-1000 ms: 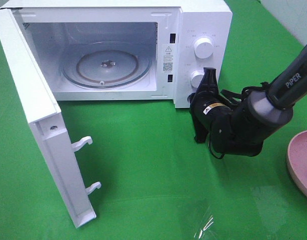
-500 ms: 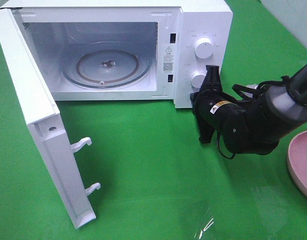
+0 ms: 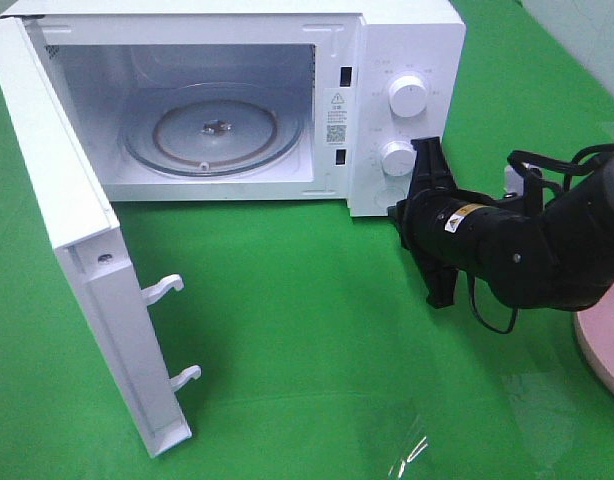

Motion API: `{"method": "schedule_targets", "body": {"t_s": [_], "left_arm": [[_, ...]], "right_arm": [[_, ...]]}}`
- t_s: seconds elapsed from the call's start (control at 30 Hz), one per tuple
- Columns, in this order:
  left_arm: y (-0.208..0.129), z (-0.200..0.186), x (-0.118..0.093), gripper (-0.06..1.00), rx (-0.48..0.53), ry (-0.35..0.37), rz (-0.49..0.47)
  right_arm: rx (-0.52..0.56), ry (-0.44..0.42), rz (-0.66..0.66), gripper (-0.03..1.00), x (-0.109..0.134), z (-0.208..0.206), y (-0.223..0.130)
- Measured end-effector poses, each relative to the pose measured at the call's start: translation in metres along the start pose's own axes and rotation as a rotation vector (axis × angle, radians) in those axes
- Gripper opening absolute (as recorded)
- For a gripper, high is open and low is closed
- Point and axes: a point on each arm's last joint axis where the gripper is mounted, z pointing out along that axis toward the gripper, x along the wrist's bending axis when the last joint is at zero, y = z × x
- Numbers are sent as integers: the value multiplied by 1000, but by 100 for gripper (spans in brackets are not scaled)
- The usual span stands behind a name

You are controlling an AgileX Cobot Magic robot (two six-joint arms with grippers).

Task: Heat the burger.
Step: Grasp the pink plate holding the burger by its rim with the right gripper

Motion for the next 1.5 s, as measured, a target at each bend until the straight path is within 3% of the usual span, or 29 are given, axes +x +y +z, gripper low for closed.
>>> {"method": "schedule_targets", "body": {"t_s": [0.17,0.23,0.33,0.4,0.5,0.57,0.67,0.8,1.07,1.2,1.5], "left_arm": [[0,0,0,96,0,0,0],[0,0,0,96,0,0,0],[0,0,0,96,0,0,0],[0,0,0,96,0,0,0],[0,0,0,96,0,0,0],[0,0,0,96,0,0,0],[0,0,0,96,0,0,0],[0,0,0,96,0,0,0],[0,0,0,96,0,0,0],[0,0,0,96,0,0,0],[0,0,0,96,0,0,0]], "right_arm": [[28,-31,-140,1,12,-15,0],[53,-32,-282,1,26,-28,0],[60,-34,-325,1,30,-31,0],[97,-63,-501,1,37,-43,0],[112,-78,-563,1,38,-45,0],[178,-133,-719,1,39,-56,-1],[193,-145,-754,1,40,-58,-1],[283,-195,-918,1,41,-71,-2],[384,-247,-1044,1,40,-85,-4],[485,-295,-1193,1,37,-97,-4],[658,-404,-1358,5,46,-110,-4]]}}
